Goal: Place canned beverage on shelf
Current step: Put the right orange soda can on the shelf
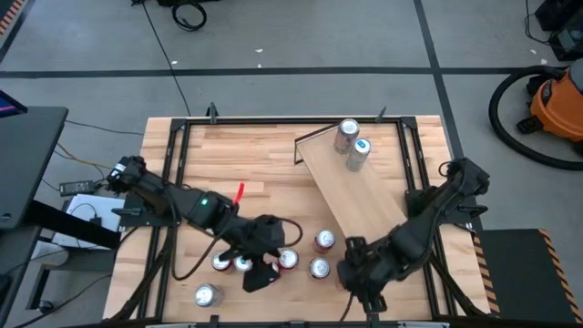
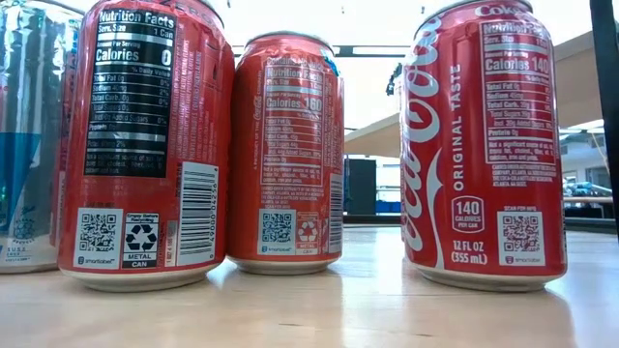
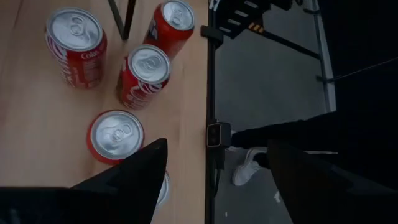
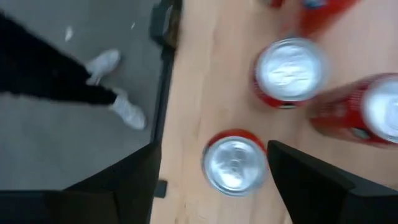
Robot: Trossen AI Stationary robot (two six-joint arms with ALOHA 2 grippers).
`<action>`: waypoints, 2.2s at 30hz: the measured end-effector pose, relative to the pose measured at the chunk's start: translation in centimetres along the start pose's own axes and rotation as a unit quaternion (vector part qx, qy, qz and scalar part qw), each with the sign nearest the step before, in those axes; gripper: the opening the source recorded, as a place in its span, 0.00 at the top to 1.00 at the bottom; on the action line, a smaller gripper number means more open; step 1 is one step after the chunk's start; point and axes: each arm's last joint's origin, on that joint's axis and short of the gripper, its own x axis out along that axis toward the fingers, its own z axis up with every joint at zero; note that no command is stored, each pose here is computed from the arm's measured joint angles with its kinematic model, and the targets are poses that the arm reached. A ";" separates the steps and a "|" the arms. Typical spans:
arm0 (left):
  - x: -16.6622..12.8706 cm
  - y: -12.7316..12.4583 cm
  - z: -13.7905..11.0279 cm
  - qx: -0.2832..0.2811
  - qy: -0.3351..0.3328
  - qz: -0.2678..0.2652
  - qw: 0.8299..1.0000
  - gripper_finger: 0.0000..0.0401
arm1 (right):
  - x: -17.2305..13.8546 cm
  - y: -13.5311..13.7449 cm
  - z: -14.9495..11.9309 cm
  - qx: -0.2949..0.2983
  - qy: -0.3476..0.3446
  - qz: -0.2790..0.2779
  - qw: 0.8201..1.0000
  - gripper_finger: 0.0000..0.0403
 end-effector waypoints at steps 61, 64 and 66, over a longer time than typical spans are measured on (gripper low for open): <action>0.1 -0.9 -1.2 -0.012 -0.006 0.038 0.999 0.29 | 10.0 1.2 0.0 -0.160 0.216 -0.113 0.956 0.14; 0.1 -0.9 -1.2 -0.012 -0.006 0.037 0.999 0.29 | 10.7 1.0 -0.3 -0.159 0.217 -0.108 0.957 0.14; 0.1 -0.9 -1.2 -0.012 -0.006 0.037 0.999 0.29 | 10.9 0.9 -0.5 -0.158 0.219 -0.105 0.957 0.14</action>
